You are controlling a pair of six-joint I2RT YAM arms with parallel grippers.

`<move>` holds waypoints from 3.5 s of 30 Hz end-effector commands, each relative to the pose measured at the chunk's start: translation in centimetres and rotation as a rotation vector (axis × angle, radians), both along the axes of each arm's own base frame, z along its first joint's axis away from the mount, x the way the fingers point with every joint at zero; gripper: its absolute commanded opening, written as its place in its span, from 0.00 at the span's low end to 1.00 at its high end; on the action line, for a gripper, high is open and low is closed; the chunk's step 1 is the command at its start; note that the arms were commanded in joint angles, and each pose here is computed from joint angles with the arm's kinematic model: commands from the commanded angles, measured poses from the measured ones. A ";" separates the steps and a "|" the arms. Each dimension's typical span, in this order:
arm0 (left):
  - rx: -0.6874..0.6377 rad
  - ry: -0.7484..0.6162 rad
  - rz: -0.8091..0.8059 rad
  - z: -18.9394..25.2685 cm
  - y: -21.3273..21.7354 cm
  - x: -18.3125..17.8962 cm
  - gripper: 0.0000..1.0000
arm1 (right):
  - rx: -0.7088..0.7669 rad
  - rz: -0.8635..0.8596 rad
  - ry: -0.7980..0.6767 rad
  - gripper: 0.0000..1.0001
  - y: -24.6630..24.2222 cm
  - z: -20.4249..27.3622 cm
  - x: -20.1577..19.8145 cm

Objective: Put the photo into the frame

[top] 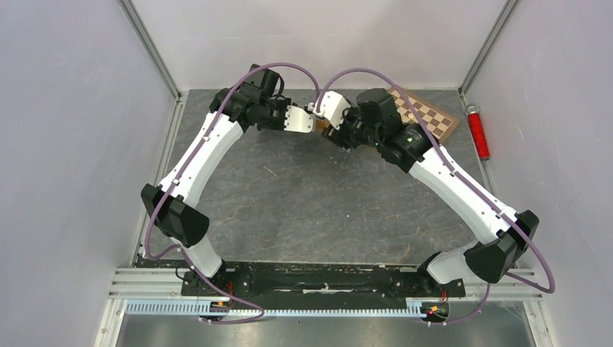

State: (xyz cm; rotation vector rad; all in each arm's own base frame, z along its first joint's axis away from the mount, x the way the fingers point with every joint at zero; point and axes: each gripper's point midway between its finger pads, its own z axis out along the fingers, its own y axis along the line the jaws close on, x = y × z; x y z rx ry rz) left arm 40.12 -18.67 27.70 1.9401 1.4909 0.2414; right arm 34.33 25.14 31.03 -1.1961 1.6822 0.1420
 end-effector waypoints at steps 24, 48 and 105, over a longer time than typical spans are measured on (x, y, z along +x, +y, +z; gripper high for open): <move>-0.106 -0.107 0.017 5.4 0.9 -2.1 0.02 | -0.330 -0.086 -0.252 0.48 -2.3 -1.4 1.0; -0.393 -0.422 0.307 15.1 5.5 1.1 0.78 | 0.104 -0.087 0.039 0.00 -1.7 3.1 1.6; -0.500 -0.167 0.353 6.9 5.8 -4.0 0.84 | 0.510 -0.393 0.575 0.00 -14.8 -8.2 2.3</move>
